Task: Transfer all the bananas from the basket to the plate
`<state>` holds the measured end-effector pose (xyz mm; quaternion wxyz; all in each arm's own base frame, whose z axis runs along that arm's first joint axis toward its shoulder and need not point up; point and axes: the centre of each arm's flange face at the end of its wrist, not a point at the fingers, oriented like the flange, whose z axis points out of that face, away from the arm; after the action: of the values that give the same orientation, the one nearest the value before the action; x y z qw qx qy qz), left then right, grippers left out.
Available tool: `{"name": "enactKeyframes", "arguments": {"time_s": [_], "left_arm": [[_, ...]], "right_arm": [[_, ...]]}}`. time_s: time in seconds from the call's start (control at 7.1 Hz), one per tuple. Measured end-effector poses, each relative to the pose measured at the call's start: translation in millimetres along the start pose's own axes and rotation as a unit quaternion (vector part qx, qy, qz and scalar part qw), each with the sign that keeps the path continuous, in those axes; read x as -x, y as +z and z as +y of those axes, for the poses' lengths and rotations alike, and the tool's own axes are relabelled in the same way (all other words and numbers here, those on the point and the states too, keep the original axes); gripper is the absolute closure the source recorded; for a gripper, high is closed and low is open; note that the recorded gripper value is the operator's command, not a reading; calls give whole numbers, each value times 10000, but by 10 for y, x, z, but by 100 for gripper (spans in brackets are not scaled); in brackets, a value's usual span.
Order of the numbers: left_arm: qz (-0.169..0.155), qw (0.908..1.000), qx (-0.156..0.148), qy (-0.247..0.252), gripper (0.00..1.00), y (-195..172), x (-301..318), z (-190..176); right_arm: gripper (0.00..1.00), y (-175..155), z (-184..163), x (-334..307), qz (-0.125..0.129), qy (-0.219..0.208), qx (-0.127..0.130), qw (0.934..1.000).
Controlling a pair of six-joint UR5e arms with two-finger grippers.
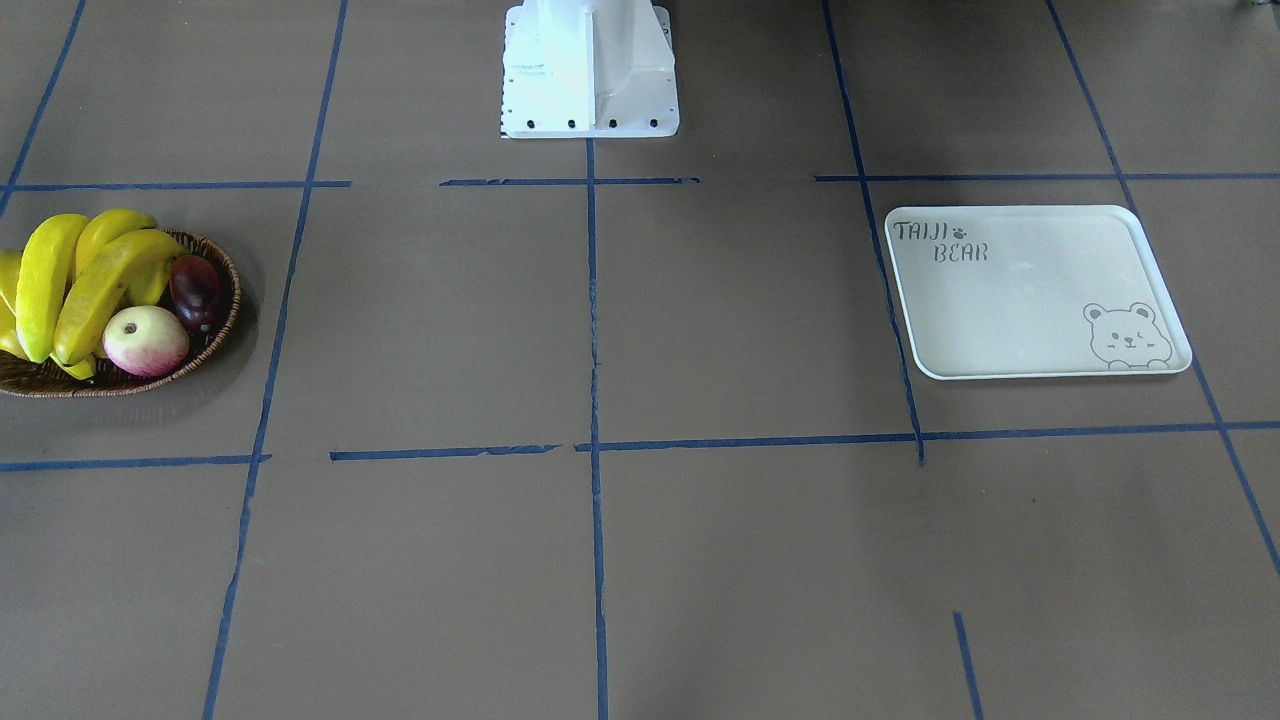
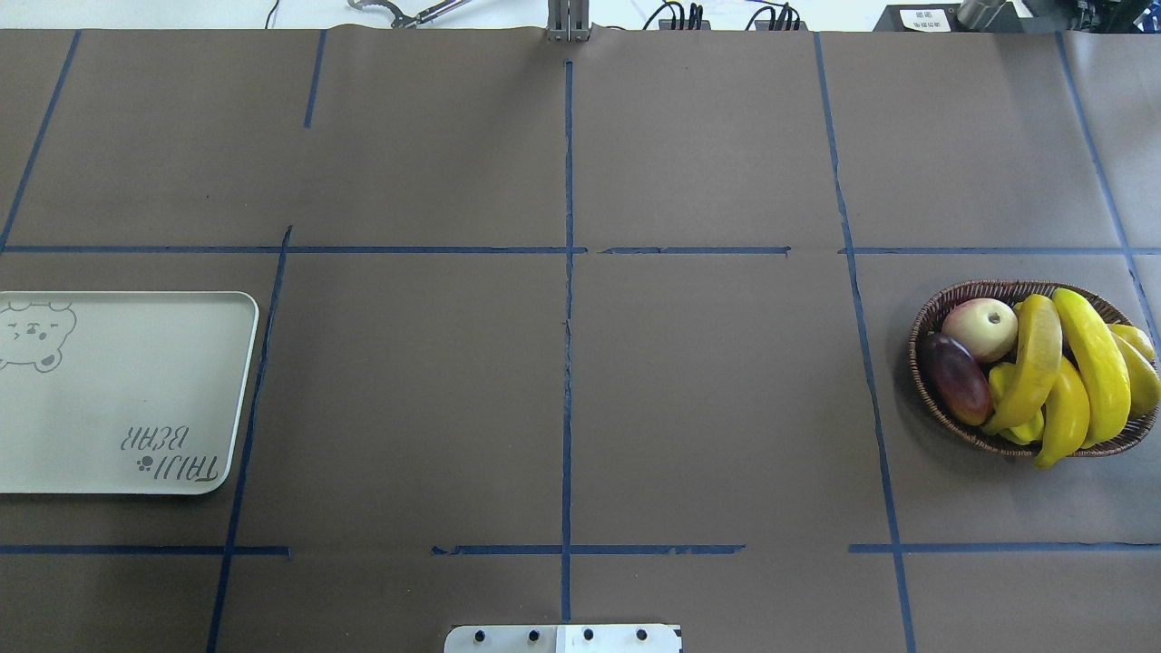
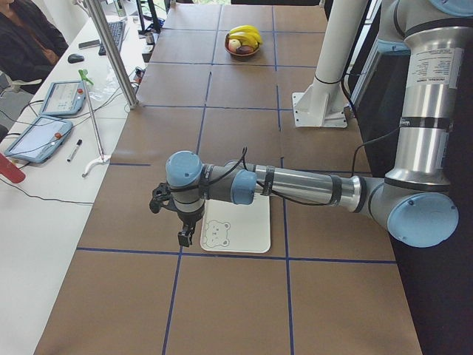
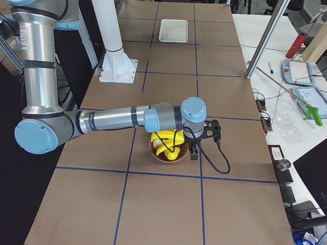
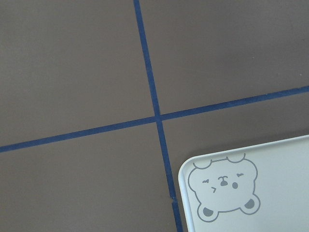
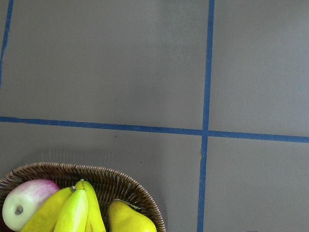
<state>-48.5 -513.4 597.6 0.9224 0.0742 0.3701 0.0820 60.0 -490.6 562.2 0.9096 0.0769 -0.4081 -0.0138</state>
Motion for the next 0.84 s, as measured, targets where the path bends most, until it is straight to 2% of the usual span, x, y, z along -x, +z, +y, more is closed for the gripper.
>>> {"name": "enactKeyframes", "arguments": {"time_s": [0.28,0.56,0.84], "left_arm": [[40,10000,26,51,0,24,-70,-23],[342,9993,94,155,0,126,-227,-47],[484,9986,102,177,0,143,-278,-48]], "right_arm": [[0,-100,202,411,-15,-227,-64,9997],[0,-88,288,1010,167,-396,-67,9991],[0,74,454,1336,230,-193,116,9995]]}}
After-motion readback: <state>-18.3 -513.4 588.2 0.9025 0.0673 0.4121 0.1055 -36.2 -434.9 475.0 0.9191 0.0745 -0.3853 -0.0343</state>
